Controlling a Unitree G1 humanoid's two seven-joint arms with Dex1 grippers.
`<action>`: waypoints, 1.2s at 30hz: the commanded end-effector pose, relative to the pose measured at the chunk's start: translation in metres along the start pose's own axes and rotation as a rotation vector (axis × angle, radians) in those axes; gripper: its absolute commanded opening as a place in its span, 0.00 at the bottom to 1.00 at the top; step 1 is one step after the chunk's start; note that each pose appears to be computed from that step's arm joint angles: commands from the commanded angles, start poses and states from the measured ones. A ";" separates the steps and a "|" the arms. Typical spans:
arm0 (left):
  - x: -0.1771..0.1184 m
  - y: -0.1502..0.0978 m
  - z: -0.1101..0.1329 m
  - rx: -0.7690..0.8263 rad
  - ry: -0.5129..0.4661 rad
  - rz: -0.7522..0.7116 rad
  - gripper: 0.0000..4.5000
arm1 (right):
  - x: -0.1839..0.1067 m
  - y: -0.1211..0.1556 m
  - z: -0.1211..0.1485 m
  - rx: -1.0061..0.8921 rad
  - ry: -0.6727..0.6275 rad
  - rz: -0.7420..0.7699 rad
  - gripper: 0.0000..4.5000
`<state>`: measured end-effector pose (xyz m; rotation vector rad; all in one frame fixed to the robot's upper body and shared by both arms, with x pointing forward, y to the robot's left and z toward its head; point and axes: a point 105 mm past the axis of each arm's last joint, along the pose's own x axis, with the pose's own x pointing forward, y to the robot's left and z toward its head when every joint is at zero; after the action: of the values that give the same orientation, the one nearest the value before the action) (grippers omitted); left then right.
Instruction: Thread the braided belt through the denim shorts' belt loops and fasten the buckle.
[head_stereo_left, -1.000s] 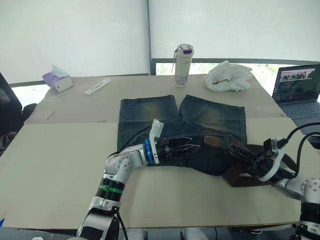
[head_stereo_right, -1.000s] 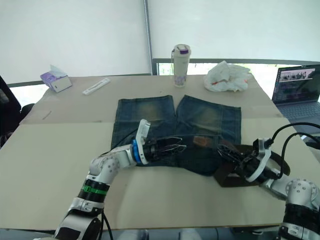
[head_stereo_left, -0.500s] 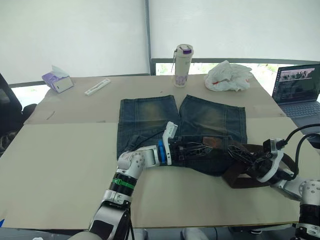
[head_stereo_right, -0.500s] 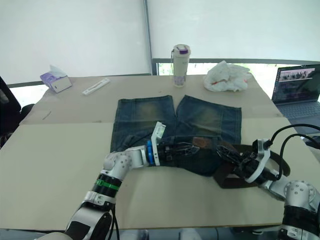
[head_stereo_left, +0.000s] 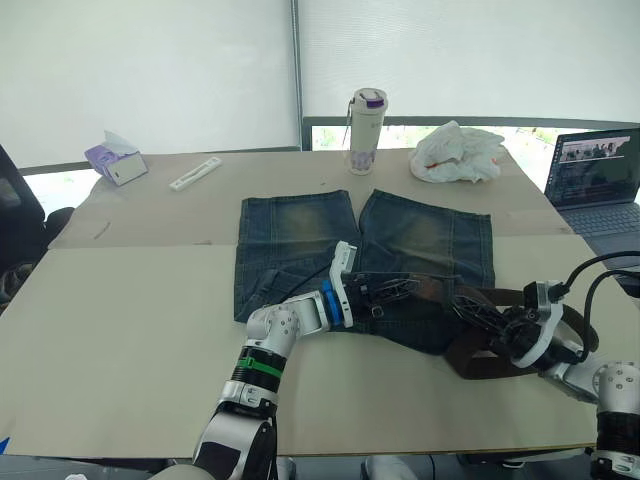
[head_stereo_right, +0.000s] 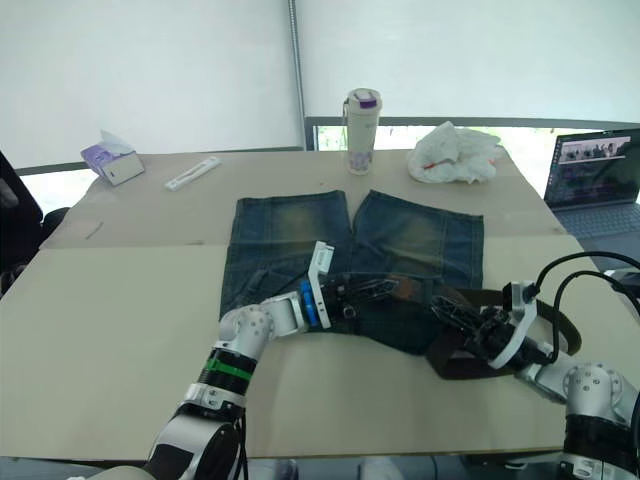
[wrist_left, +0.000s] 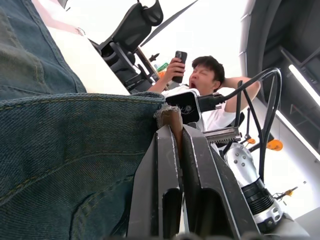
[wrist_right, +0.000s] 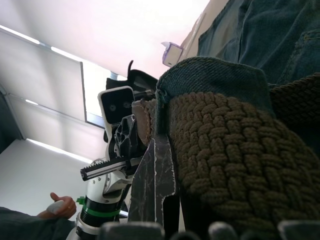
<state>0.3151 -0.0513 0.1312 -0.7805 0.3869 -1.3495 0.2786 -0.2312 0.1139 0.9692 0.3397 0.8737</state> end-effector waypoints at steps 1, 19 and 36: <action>0.005 -0.009 0.005 0.042 -0.006 -0.034 0.00 | -0.004 0.010 0.004 -0.091 0.009 0.019 0.23; -0.015 0.013 0.023 0.283 0.026 0.163 0.00 | 0.052 0.053 -0.045 -0.955 0.371 -0.278 0.69; -0.087 0.012 0.072 0.567 -0.137 0.306 0.00 | 0.023 -0.026 -0.088 -0.729 0.452 -0.753 0.69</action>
<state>0.3478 0.0323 0.1355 -0.3136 0.1057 -1.0879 0.2628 -0.1595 0.0704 -0.1069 0.5316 0.4847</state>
